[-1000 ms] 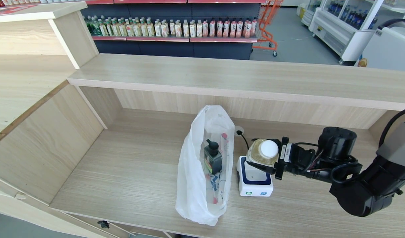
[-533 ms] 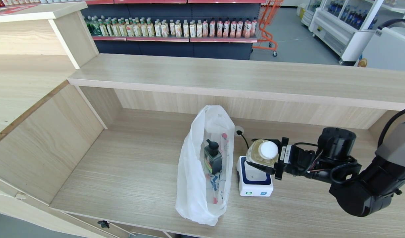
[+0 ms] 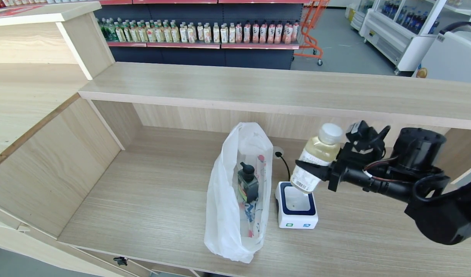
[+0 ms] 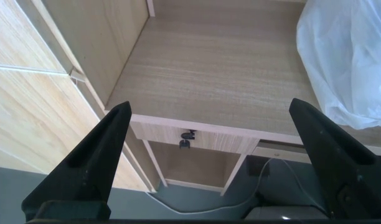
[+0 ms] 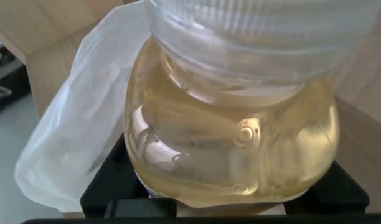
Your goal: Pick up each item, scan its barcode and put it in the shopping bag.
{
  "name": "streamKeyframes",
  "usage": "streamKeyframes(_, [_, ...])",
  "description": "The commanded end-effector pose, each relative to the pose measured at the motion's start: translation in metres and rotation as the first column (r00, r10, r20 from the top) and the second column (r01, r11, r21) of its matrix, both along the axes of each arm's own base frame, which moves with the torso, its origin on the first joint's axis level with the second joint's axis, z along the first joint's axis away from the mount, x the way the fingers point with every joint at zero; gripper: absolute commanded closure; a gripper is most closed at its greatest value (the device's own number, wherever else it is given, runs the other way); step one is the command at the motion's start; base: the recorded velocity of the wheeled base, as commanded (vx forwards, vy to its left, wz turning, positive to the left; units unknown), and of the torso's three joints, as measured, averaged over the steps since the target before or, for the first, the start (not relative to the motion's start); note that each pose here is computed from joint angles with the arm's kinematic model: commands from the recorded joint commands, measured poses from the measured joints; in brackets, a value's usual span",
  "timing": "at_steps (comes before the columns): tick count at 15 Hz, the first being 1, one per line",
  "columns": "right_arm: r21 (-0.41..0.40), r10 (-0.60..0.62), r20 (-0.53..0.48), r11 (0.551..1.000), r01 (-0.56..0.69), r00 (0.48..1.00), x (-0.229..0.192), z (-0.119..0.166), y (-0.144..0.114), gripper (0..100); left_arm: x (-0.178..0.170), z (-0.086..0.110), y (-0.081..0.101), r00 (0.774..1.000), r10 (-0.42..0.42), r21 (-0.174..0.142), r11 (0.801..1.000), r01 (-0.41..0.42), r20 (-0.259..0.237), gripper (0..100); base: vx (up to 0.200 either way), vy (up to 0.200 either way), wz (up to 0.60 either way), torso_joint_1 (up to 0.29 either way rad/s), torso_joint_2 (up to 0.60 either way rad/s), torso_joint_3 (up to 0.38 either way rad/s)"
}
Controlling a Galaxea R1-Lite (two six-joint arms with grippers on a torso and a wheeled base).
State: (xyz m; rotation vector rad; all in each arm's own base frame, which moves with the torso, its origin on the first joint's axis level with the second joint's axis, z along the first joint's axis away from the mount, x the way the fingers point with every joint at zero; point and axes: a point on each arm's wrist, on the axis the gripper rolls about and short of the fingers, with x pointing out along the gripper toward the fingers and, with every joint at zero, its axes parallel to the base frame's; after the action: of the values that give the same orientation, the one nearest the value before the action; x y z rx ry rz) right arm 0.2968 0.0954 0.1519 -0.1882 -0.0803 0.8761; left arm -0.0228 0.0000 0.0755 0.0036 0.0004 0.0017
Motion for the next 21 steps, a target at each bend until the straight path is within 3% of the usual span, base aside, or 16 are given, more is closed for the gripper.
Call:
streamKeyframes(1, [0.199,-0.092,-0.149,0.973,0.121,0.985,-0.044,0.058,-0.003,100,0.0,0.0,0.0,1.0,0.0,-0.001,1.0,0.0,0.0,0,0.0,0.0,0.0,0.0,0.0,0.0])
streamKeyframes(3, [0.208,-0.024,-0.334,0.973,0.099,0.942,-0.059,0.048,0.012,100,0.0,0.0,0.0,1.0,0.0,-0.001,1.0,0.0,0.0,0,0.0,0.0,0.0,0.0,0.0,0.0])
streamKeyframes(5, [0.219,0.06,-0.456,0.974,0.047,0.888,-0.069,0.027,0.033,100,0.0,0.0,0.0,1.0,0.0,0.001,1.0,0.0,0.0,0,0.0,0.0,0.0,0.0,0.0,0.0])
streamKeyframes(8, [0.185,0.085,-0.552,0.982,0.023,0.83,-0.061,-0.001,0.053,100,0.0,0.0,0.0,1.0,0.0,0.001,1.0,0.0,0.0,0,0.0,0.0,0.0,0.0,0.0,0.0])
streamKeyframes(13, [0.143,0.117,-0.566,0.989,-0.042,0.816,-0.043,-0.026,0.085,100,0.0,0.0,0.0,1.0,0.0,-0.001,1.0,0.0,0.0,0,0.0,0.0,0.0,0.0,0.0,0.0])
streamKeyframes(17, [0.087,0.133,-0.506,0.991,-0.103,0.852,-0.029,-0.052,0.105,100,0.0,0.0,0.0,1.0,0.0,-0.001,1.0,0.0,0.0,0,0.0,0.0,0.0,0.0,0.0,0.0])
streamKeyframes(21, [0.135,0.183,-0.428,0.981,-0.138,0.885,-0.016,-0.065,0.114,100,0.0,0.0,0.0,1.0,0.0,-0.001,1.0,0.0,0.0,0,0.0,0.0,0.0,0.0,0.0,0.0])
